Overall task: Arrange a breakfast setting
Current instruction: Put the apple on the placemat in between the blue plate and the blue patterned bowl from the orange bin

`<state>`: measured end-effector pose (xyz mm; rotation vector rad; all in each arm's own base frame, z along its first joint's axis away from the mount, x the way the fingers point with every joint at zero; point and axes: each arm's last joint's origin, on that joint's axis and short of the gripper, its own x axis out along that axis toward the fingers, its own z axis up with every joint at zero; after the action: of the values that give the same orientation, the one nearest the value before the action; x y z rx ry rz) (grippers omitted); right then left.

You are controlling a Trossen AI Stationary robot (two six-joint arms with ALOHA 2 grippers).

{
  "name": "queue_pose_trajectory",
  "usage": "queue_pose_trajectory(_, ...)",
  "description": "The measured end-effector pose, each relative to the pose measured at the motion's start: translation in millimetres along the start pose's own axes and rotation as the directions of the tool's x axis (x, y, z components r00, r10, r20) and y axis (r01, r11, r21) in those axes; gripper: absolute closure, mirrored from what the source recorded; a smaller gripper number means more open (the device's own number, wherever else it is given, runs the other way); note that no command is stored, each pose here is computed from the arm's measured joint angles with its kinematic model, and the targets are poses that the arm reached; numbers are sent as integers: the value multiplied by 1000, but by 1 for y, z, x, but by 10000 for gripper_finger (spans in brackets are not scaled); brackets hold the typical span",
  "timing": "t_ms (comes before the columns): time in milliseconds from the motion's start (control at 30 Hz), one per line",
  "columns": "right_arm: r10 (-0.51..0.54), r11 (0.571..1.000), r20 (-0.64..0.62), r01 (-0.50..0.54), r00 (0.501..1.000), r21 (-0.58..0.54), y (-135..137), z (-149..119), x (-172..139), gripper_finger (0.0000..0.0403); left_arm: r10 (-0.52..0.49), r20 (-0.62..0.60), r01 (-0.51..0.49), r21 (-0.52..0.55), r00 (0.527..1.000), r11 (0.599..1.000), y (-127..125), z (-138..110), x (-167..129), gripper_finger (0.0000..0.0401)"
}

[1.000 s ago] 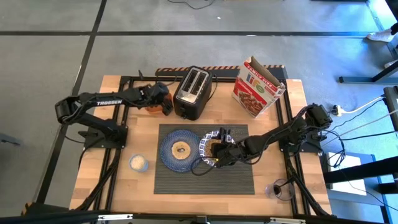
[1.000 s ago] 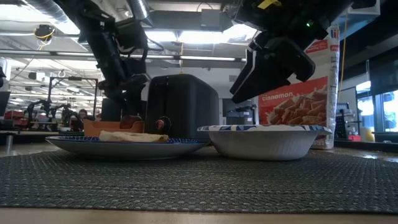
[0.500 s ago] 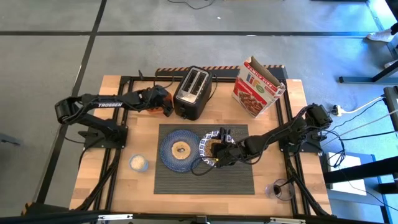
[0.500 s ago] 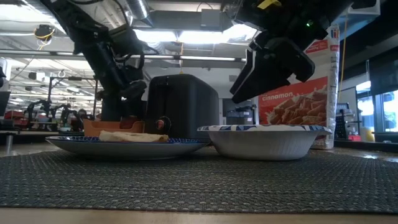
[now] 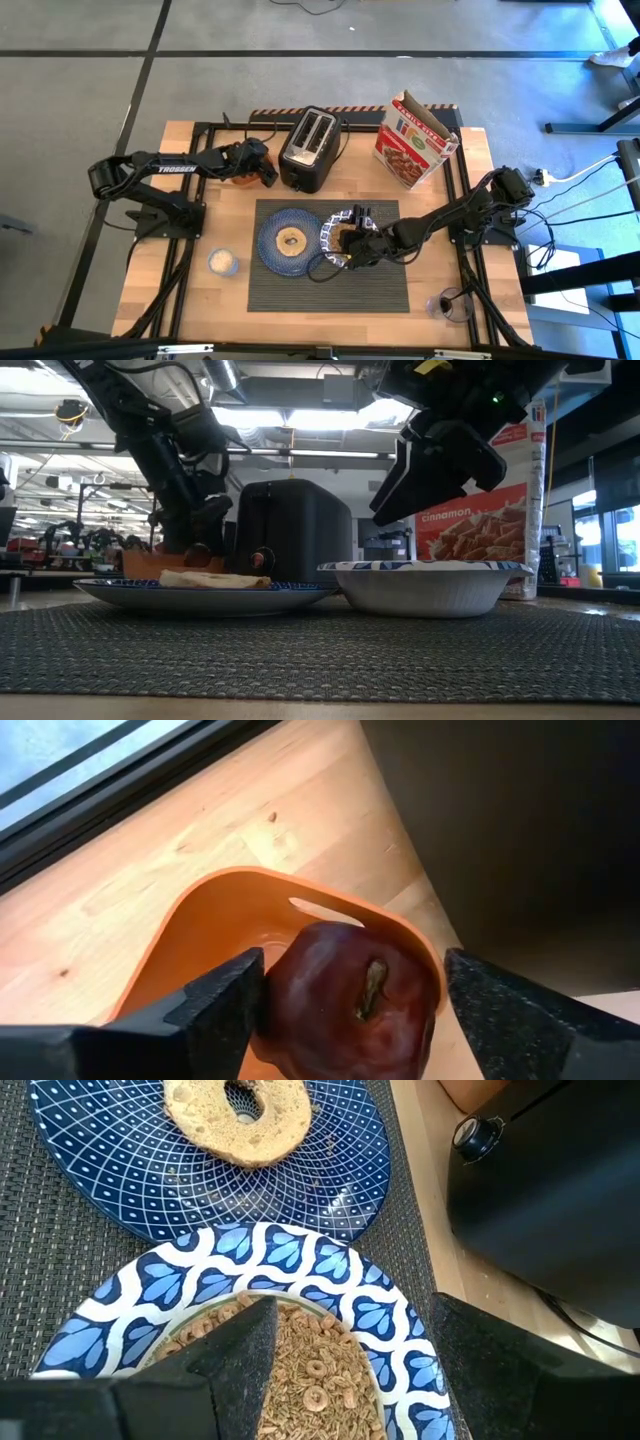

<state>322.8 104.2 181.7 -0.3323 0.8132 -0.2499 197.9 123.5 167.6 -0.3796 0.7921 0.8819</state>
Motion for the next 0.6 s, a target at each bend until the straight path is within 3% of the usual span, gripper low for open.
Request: queue_pose_trajectory(600, 1, 1000, 0, -1, 1000, 2, 0, 0, 0, 148, 1, 2, -1, 29, 1000, 1000, 0, 0, -2, 140)
